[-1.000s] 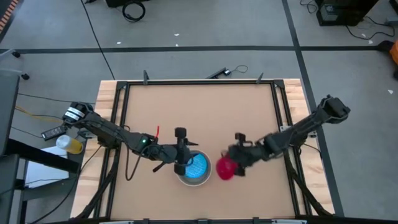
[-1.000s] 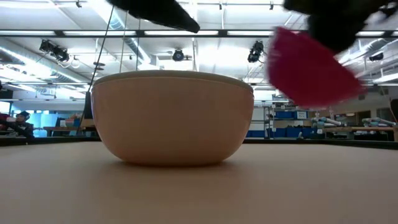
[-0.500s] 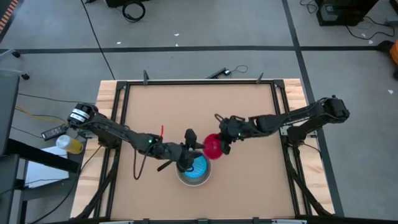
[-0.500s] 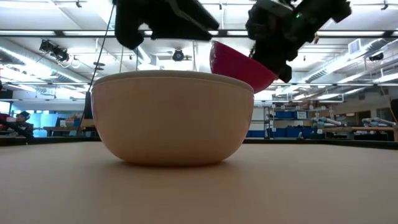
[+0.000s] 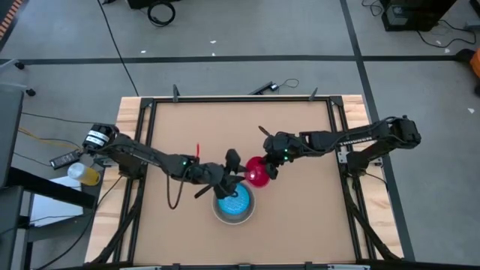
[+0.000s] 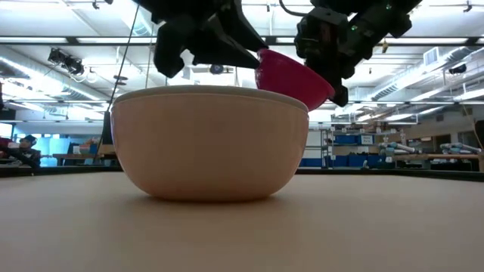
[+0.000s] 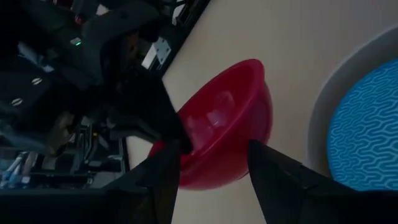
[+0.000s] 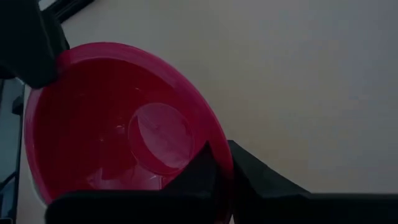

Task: Nest bowls inside each other
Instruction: Stack the red bowl on the blue pattern bowl

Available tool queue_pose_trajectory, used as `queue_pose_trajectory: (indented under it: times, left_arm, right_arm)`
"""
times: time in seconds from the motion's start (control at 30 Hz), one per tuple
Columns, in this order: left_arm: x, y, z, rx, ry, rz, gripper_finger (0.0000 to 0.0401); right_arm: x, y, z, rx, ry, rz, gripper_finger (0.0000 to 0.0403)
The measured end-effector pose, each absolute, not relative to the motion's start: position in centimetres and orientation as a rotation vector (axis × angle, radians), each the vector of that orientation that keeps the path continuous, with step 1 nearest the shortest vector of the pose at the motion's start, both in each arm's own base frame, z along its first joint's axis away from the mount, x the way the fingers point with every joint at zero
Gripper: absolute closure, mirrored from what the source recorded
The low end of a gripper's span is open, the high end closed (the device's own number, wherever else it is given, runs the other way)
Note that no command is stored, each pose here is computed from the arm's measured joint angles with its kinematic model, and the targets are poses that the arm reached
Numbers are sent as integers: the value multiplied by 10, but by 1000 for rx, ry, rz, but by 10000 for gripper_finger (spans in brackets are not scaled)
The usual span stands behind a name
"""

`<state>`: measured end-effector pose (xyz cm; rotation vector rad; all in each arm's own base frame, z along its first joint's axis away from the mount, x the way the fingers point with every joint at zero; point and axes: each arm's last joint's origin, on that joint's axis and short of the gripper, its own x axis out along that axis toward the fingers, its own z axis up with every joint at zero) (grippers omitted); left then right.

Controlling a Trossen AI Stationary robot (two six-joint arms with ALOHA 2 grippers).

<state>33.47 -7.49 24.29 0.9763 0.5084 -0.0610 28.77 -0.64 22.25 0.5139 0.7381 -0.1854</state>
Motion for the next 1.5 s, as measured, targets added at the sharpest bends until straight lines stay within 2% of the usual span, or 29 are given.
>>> queue_pose_trajectory:
  times: [0.2, 0.5, 0.67, 1.1, 1.2, 1.3, 1.4, 1.5]
  left_arm:
    - [336, -70, 243, 996, 493, -116, 235]
    - [356, -68, 228, 1003, 564, -177, 303]
    - [369, -72, 225, 1035, 619, -141, 339]
    - [366, -79, 230, 1075, 741, -187, 369]
    - [364, -88, 238, 1077, 755, -180, 391]
    - [359, -97, 258, 1024, 776, -170, 393]
    - [352, -102, 271, 877, 799, -167, 395]
    - [343, -111, 268, 712, 849, -249, 395]
  right_arm:
    - [287, -21, 223, 551, 739, -169, 370]
    - [286, -33, 222, 559, 738, -175, 367]
    - [284, -26, 219, 549, 780, -158, 361]
    - [287, -23, 223, 551, 741, -116, 355]
    - [288, -23, 225, 533, 724, -98, 342]
    - [288, -21, 231, 519, 693, -68, 316]
    - [284, -21, 242, 505, 638, -66, 284]
    - [277, -20, 258, 476, 567, -65, 255]
